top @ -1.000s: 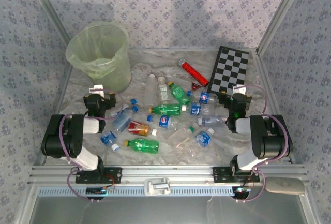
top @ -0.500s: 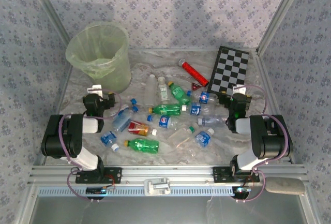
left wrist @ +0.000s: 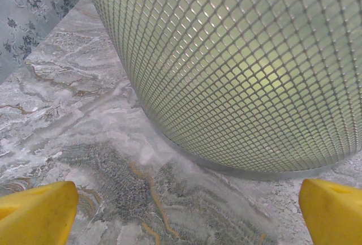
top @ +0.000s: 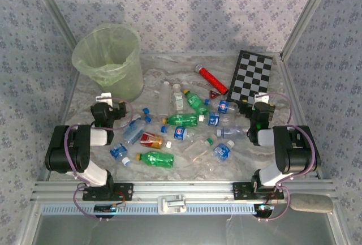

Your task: Put the plastic bottles in the bin

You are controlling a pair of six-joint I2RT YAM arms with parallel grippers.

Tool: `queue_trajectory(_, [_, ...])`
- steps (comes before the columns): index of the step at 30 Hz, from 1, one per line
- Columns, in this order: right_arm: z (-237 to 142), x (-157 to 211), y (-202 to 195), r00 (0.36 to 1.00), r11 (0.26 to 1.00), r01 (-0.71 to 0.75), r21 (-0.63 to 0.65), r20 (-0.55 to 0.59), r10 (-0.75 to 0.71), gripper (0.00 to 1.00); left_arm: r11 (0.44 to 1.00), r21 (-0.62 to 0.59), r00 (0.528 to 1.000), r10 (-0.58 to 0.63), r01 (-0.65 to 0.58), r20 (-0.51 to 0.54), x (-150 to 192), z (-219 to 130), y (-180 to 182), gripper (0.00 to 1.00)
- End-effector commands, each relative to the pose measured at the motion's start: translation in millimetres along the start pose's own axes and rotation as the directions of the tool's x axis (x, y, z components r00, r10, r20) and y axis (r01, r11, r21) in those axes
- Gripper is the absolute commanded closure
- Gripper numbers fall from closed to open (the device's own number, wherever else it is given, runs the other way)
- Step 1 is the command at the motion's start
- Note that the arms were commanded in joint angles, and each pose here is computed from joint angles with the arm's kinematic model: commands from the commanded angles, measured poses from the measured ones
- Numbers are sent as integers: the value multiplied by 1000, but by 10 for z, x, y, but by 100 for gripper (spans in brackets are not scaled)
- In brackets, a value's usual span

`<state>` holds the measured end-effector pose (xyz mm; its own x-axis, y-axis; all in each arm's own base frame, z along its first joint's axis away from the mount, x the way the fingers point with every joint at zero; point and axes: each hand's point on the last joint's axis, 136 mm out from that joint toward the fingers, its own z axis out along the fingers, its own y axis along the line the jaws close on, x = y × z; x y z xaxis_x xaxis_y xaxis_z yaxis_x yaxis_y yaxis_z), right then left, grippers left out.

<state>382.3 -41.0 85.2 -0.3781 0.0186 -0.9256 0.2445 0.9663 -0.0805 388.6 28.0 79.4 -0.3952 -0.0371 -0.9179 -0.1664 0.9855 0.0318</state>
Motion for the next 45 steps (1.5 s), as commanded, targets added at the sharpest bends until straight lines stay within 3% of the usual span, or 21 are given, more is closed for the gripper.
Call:
queue_trajectory(1, [5, -43, 2, 1000, 1000, 10, -2, 18, -10, 0, 1000, 19, 999, -17, 17, 27, -126, 15, -31, 0])
queue_trajectory(10, [-132, -365, 60, 998, 998, 59, 11, -2, -59, 0, 1000, -18, 1000, -13, 14, 23, -383, -131, 24, 0])
queue_trajectory(16, [-289, -609, 112, 998, 1000, 8, 15, -57, -7, 0, 989, -146, 997, 6, 5, 78, -671, -432, 59, 0])
queue_trajectory(21, [-483, -640, 377, 969, 983, -150, -102, -212, 126, 0, 979, -126, 985, -151, 161, 82, -730, -706, 39, 0])
queue_trajectory(25, [-625, -556, 604, 909, 961, -229, -152, -385, 156, 0, 948, -79, 949, -303, 309, 82, -667, -908, 45, 0])
queue_trajectory(29, [-773, -510, 1117, 851, 902, -300, -309, -514, 107, 5, 911, 69, 913, -408, 406, 18, -635, -1025, -208, 0])
queue_trajectory(33, [-902, -614, 1616, 848, 888, -201, -414, -527, -53, 8, 883, 157, 897, -439, 441, -53, -655, -1048, -497, 0])
queue_trajectory(38, [-997, -795, 2118, 844, 859, -148, -490, -516, -148, 7, 889, 238, 920, -364, 390, -148, -759, -1034, -985, 0])
queue_trajectory(39, [-1007, -807, 2197, 843, 854, -154, -497, -518, -149, 3, 893, 254, 926, -336, 371, -171, -768, -1030, -1105, 0])
queue_trajectory(45, [-965, -903, 2301, 847, 859, -192, -475, -522, -100, 0, 916, 310, 945, -166, 254, -283, -752, -966, -1688, 0])
